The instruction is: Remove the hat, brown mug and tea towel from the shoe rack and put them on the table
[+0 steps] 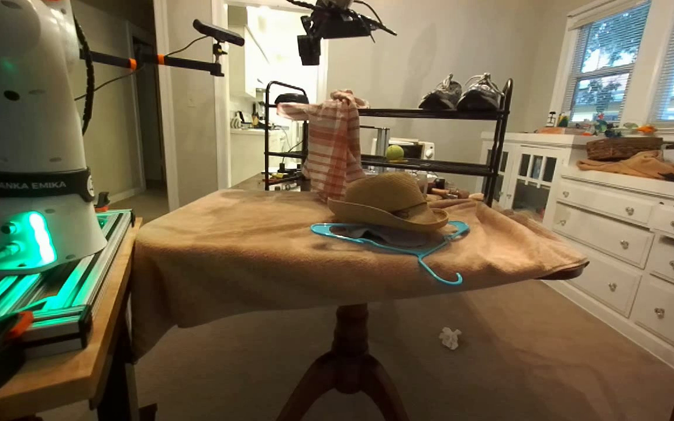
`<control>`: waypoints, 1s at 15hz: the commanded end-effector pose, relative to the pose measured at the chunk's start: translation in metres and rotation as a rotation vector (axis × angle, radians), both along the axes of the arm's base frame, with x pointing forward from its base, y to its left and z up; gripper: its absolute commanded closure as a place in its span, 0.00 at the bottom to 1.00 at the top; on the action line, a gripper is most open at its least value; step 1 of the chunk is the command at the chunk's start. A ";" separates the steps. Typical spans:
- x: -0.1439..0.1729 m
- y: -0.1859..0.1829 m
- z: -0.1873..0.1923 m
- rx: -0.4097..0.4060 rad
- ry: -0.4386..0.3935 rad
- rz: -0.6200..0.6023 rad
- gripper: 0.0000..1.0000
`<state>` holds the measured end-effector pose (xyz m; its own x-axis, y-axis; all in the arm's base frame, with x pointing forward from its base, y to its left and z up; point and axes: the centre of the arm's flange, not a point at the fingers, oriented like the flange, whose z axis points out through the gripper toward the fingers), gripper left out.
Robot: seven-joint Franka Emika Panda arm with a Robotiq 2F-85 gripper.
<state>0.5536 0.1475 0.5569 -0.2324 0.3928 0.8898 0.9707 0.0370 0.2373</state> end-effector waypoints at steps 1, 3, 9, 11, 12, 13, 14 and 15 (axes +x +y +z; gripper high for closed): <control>-0.044 -0.037 -0.012 -0.024 0.083 0.068 0.96; -0.060 -0.047 -0.029 -0.046 0.121 0.103 0.96; -0.086 -0.051 -0.108 -0.140 0.144 0.144 0.96; -0.091 -0.050 -0.138 -0.155 0.139 0.150 0.96; -0.093 -0.051 -0.151 -0.159 0.137 0.151 0.96; -0.095 -0.053 -0.166 -0.174 0.130 0.147 0.96; -0.096 -0.056 -0.180 -0.184 0.128 0.138 0.96; -0.098 -0.059 -0.194 -0.200 0.129 0.129 0.96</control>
